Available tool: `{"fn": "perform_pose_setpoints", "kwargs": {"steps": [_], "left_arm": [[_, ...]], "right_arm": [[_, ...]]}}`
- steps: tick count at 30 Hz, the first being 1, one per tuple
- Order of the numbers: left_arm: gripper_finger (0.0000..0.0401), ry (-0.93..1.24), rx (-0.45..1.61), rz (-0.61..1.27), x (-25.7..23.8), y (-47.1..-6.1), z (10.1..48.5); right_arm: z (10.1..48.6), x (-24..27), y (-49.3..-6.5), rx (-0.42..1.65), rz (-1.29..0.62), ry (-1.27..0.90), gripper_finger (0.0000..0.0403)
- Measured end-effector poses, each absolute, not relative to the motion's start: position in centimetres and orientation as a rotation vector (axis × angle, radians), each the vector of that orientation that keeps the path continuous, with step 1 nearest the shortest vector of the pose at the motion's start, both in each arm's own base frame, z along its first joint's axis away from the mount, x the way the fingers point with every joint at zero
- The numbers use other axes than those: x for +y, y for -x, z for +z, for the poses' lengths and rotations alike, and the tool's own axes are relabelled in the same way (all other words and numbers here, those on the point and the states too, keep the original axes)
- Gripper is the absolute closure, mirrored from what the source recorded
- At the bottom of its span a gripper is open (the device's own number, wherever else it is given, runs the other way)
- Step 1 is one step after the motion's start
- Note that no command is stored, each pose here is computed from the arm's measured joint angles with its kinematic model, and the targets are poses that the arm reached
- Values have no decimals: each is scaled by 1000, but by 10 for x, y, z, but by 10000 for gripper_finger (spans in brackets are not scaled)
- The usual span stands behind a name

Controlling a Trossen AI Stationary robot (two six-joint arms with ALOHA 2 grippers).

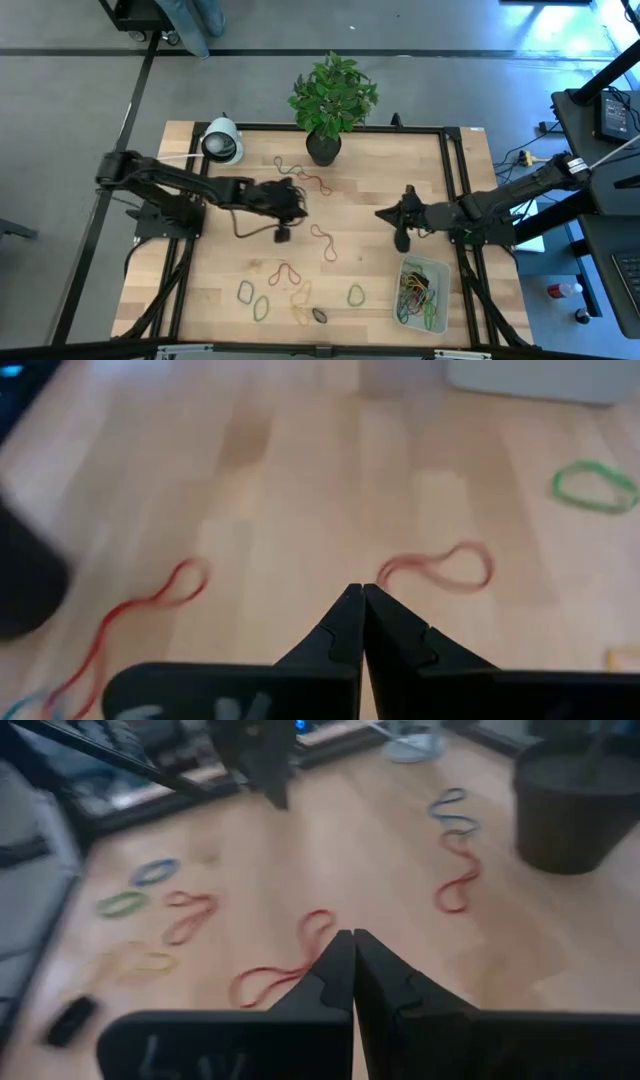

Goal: Pick and place rubber bands into bin
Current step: Put the red rubber band into the gray bin

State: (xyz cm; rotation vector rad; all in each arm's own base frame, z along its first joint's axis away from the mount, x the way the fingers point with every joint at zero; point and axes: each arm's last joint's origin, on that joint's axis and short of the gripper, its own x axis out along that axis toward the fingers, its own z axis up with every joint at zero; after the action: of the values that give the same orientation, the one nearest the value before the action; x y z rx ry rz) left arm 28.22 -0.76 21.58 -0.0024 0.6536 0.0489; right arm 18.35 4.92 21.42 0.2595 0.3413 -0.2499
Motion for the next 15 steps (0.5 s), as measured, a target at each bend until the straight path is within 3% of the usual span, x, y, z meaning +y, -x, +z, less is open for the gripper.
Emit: {"fn": "perform_pose_setpoints", "kwargs": {"steps": [6, 15], "left_arm": [[400, 20, 614, 114, 15, -234, 208], [400, 30, 544, 163, 32, -191, 207]], "right_arm": [[218, 34, -234, 413, -380, -187, 401], [221, 3, -338, 588, -526, -89, 385]]}}
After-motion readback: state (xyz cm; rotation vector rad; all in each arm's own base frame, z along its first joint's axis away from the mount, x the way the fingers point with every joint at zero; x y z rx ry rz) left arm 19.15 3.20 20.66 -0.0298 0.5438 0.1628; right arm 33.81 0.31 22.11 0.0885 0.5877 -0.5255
